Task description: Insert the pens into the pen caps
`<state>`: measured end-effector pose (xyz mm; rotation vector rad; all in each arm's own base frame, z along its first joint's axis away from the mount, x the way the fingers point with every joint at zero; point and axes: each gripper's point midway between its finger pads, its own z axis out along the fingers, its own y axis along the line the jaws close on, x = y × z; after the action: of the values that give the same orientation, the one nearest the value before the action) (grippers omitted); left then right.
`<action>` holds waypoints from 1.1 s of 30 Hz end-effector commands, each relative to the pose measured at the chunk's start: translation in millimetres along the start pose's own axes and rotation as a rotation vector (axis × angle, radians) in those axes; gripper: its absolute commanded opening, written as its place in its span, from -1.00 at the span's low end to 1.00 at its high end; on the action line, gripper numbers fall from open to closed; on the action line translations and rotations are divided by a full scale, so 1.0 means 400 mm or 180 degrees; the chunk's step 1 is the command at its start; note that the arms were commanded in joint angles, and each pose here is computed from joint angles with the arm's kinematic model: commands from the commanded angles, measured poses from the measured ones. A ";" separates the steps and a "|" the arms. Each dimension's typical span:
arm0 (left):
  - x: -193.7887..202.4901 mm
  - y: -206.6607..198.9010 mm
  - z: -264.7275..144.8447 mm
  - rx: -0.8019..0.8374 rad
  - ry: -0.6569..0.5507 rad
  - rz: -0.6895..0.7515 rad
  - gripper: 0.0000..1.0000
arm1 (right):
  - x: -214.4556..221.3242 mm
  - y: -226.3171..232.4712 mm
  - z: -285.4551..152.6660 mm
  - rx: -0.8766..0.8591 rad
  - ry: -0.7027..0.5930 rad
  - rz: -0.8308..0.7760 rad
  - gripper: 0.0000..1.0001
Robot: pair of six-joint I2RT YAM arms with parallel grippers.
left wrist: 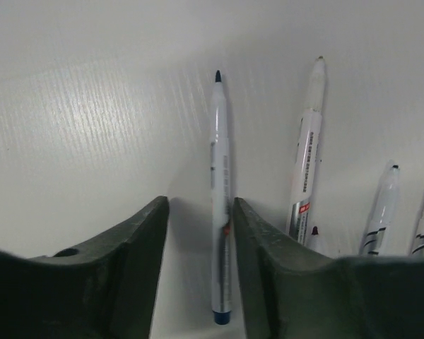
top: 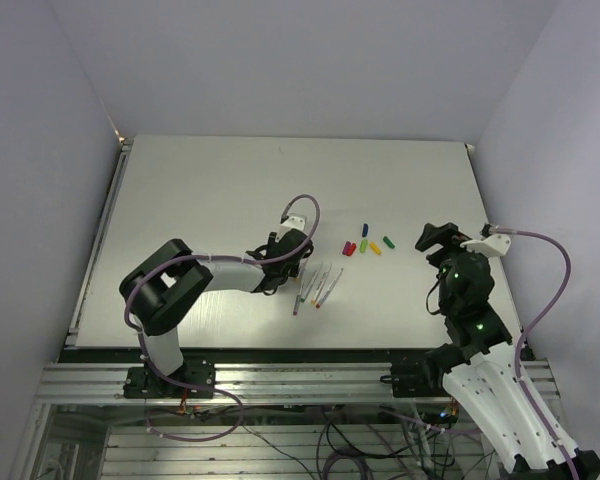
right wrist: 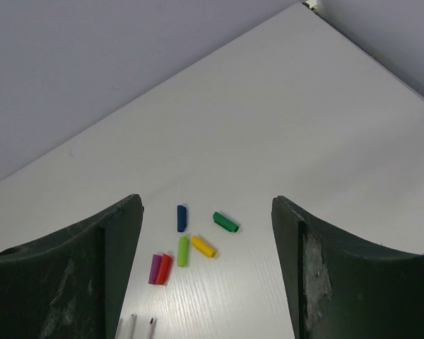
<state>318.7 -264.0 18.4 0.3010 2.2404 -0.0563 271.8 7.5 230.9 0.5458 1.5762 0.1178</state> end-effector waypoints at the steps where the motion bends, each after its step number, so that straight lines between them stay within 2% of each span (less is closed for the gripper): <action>1: 0.024 0.017 0.002 -0.0187 0.0106 0.0096 -0.06 | -0.009 0.001 -0.009 -0.0011 -0.0012 0.0066 0.46; 8: 0.049 0.023 -0.001 -0.0204 0.0193 0.0058 -0.31 | -0.013 0.004 -0.011 -0.0009 0.0021 0.0058 0.46; 12: 0.063 0.026 -0.002 -0.0227 0.0255 0.0058 -0.78 | -0.011 0.008 -0.007 -0.0013 0.0041 0.0048 0.45; 13: 0.068 0.030 -0.002 -0.0241 0.0277 0.0064 -0.83 | -0.008 0.008 -0.005 -0.0003 0.0056 0.0044 0.45; 22: 0.097 0.039 -0.006 -0.0267 0.0387 0.0091 -0.86 | 0.008 0.020 0.025 0.0059 0.0167 -0.0068 0.38; 33: 0.047 0.051 -0.050 -0.0227 0.0290 0.0175 -0.86 | 0.095 0.032 0.122 0.0393 0.0593 -0.0381 0.33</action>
<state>310.5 -251.8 17.6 0.2681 2.2747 0.0067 307.4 19.6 195.8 0.5332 1.7863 0.0055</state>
